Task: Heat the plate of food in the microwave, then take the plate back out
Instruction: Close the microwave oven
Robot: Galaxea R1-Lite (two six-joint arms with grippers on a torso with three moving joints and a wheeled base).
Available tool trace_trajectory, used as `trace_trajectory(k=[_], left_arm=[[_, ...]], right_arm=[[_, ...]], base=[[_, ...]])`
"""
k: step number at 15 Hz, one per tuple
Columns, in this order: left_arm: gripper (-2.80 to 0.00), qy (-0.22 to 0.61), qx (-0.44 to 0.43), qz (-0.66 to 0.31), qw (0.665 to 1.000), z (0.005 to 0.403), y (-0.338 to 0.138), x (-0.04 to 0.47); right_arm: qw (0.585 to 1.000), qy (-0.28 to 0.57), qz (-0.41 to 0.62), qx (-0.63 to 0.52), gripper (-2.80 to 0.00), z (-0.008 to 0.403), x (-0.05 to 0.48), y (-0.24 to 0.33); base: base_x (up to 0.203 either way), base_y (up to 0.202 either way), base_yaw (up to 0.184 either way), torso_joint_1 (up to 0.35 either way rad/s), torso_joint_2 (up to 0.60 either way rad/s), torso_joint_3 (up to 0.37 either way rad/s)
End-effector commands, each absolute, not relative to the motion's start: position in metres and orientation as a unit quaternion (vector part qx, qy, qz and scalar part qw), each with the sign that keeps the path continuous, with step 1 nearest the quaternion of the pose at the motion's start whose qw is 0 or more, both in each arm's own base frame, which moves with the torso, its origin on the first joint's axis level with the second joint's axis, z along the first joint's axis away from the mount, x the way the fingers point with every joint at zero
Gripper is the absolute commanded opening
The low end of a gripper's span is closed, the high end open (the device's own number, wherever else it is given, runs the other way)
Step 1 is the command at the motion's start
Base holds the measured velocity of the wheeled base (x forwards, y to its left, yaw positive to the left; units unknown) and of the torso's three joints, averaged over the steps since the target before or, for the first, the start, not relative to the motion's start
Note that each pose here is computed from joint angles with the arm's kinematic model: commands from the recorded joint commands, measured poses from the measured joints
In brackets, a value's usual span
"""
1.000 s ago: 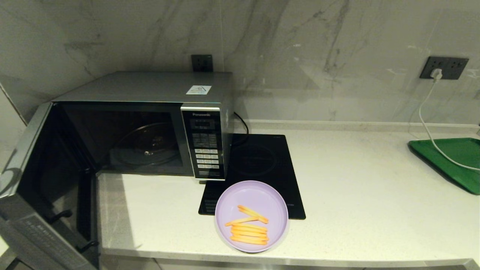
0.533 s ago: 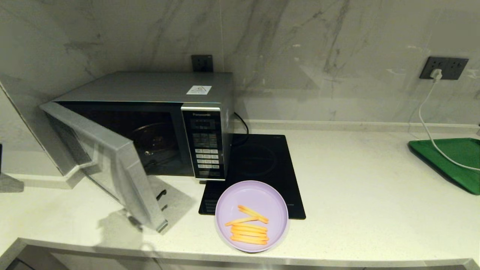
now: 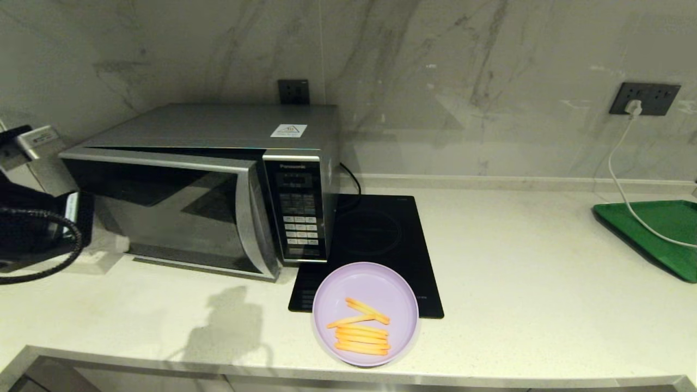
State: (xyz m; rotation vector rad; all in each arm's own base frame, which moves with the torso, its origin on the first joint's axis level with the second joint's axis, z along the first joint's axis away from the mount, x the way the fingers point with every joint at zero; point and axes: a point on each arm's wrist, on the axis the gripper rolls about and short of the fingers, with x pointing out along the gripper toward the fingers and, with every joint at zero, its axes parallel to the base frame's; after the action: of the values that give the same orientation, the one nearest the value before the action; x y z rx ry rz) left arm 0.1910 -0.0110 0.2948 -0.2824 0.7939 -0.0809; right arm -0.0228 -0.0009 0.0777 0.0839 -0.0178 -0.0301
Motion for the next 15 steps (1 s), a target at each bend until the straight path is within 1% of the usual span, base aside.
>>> trace_trajectory(k=[1, 3, 7, 10, 15], left_arm=[[-2.8, 0.342, -0.117, -0.087, 0.928, 0.29, -0.029, 0.206], [-2.8, 0.336, -0.076, -0.104, 0.933, 0.279, -0.034, 0.221], [-2.8, 0.284, -0.018, -0.131, 0.95, 0.268, -0.037, 0.245], [-2.8, 0.292, -0.011, -0.143, 0.946, 0.262, -0.042, 0.249], [-2.8, 0.286, -0.013, -0.169, 0.943, 0.265, -0.046, 0.247]], right_arm=[[0.999, -0.009, -0.015, 0.042, -2.8, 0.078, -0.023, -0.001], [0.999, -0.009, -0.014, 0.042, -2.8, 0.078, -0.023, -0.001], [0.999, -0.009, -0.015, 0.042, -2.8, 0.078, -0.023, -0.001], [0.999, -0.009, -0.015, 0.042, -2.8, 0.078, -0.023, -0.001], [0.999, -0.009, -0.014, 0.042, -2.8, 0.078, -0.023, -0.001]], base=[[0.0, 0.0, 0.0, 0.0, 0.0, 0.0], [0.0, 0.0, 0.0, 0.0, 0.0, 0.0], [0.0, 0.0, 0.0, 0.0, 0.0, 0.0], [0.0, 0.0, 0.0, 0.0, 0.0, 0.0], [0.0, 0.0, 0.0, 0.0, 0.0, 0.0]])
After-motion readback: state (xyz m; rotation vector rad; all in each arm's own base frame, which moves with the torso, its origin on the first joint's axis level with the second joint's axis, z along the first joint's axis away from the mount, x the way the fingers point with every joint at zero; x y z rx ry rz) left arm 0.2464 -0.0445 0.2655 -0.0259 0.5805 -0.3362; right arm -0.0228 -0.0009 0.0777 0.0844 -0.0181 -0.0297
